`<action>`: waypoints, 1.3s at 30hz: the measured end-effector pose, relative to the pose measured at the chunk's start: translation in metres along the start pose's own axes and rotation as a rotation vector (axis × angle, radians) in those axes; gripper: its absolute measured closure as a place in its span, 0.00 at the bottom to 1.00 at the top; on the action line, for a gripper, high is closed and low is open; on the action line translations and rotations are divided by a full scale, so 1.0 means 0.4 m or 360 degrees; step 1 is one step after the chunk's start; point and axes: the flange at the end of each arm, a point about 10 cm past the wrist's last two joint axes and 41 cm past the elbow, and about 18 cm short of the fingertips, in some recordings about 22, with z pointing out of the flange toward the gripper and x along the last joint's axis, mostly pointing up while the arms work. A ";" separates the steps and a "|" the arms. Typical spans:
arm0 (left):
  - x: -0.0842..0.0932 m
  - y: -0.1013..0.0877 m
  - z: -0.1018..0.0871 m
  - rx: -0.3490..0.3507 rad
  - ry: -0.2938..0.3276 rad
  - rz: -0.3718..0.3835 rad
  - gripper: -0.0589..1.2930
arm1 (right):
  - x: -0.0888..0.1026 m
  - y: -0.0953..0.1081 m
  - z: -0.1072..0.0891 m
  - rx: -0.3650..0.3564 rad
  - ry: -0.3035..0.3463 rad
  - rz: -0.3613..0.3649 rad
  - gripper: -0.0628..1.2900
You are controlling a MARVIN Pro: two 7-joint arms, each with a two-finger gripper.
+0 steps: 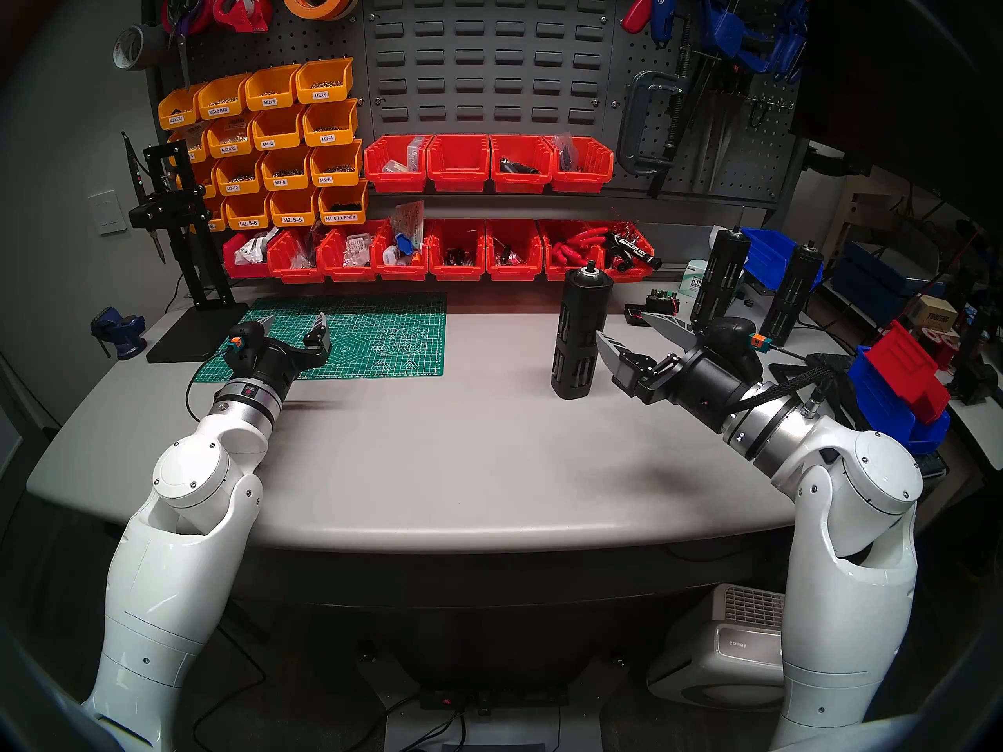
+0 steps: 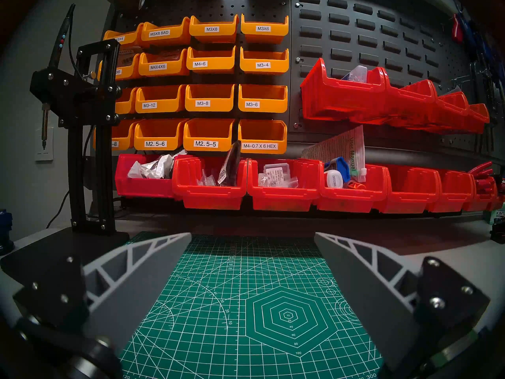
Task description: Pick a screwdriver bit and insert it into the screwdriver
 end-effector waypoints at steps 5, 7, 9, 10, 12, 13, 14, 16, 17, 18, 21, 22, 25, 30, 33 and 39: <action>0.000 0.000 0.000 0.0000 0.0000 0.0000 0.04 | 0.009 0.004 0.022 0.0014 0.0021 -0.0007 0.04; 0.000 0.000 0.000 0.0000 0.0000 0.0000 0.04 | 0.010 0.006 0.029 0.0018 0.0024 -0.0008 0.04; 0.000 0.000 0.000 0.0000 0.0000 0.0000 0.04 | 0.010 0.008 0.035 0.0021 0.0027 -0.0007 0.04; 0.000 0.000 0.000 0.0000 0.0000 0.0000 0.04 | 0.010 0.010 0.040 0.0022 0.0028 -0.0005 0.04; 0.000 0.000 0.000 0.0000 0.0000 0.0000 0.04 | 0.010 0.012 0.045 0.0023 0.0028 -0.0004 0.04; 0.000 0.000 0.000 0.0000 0.0000 0.0000 0.04 | 0.011 0.015 0.051 0.0024 0.0029 -0.0003 0.04; 0.000 0.000 0.000 0.0000 0.0000 0.0000 0.04 | 0.011 0.016 0.054 0.0025 0.0030 -0.0002 0.04; 0.000 0.000 0.000 0.0000 0.0000 0.0000 0.04 | 0.012 0.019 0.060 0.0026 0.0031 -0.0001 0.04; 0.000 0.000 0.000 0.0000 0.0000 0.0000 0.04 | 0.012 0.020 0.063 0.0028 0.0031 -0.0001 0.04; 0.000 0.000 0.000 0.0000 0.0000 0.0000 0.04 | 0.014 0.022 0.071 0.0031 0.0033 0.0000 0.04; 0.000 0.000 0.000 0.0000 -0.0001 0.0000 0.04 | 0.016 0.024 0.081 0.0037 0.0036 -0.0001 0.04; 0.000 0.000 0.000 0.0000 -0.0001 0.0000 0.04 | 0.017 0.025 0.083 0.0038 0.0036 -0.0001 0.04; 0.000 0.000 0.000 0.0000 -0.0001 0.0000 0.04 | 0.018 0.028 0.098 0.0048 0.0037 0.0000 0.04; 0.000 0.000 0.000 0.0000 -0.0001 0.0000 0.04 | 0.018 0.034 0.120 0.0061 0.0029 0.0002 0.04; 0.000 0.000 0.000 0.0000 -0.0001 0.0000 0.04 | 0.017 0.037 0.130 0.0067 0.0025 0.0002 0.04; 0.000 0.000 0.000 0.0000 -0.0001 0.0000 0.04 | 0.012 0.045 0.155 0.0080 0.0013 0.0004 0.04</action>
